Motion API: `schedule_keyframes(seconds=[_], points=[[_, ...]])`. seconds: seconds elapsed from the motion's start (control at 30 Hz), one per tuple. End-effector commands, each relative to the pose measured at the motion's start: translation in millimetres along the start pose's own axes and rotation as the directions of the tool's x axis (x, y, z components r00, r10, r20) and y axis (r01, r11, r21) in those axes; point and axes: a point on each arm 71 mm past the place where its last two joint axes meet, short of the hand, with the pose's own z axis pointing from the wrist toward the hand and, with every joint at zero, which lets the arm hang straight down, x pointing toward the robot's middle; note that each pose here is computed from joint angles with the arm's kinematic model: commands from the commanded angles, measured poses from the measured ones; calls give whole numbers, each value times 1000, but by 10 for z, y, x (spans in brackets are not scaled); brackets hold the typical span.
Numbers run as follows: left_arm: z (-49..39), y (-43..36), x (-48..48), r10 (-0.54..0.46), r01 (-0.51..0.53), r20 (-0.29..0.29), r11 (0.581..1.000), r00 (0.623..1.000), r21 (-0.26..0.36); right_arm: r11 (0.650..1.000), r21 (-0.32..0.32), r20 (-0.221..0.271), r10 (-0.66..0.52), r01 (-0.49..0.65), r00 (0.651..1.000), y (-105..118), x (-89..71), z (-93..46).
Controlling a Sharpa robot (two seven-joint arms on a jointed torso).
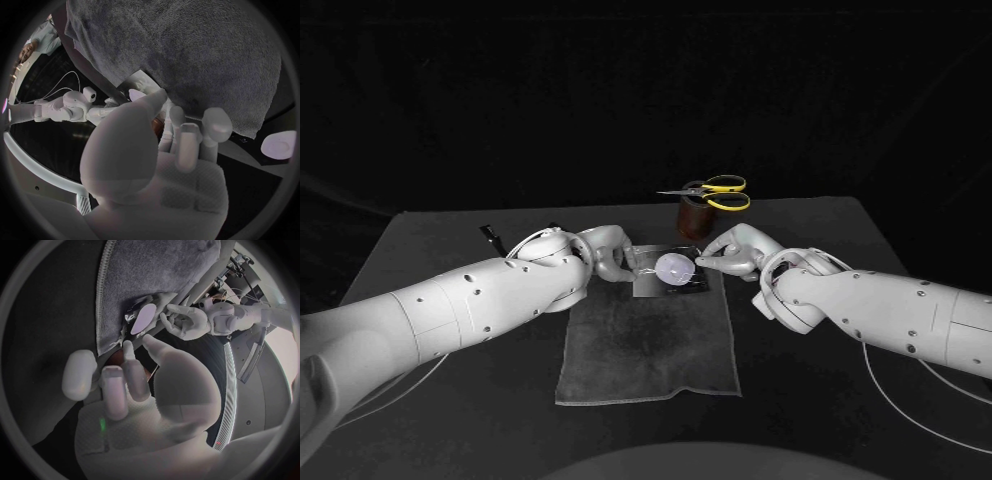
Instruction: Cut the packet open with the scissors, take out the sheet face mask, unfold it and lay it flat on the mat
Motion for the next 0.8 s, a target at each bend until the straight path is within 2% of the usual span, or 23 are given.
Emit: schedule_keyframes(seconds=[0.03, 0.8], points=[[-9, 48, 122, 18, -21, -76, 999, 997, -33, 999, 14, -15, 53, -52, 998, -4, 18, -17], [-15, 42, 131, 20, -22, -85, 999, 996, -33, 997, 72, -52, 26, -23, 998, -106, 67, 0]])
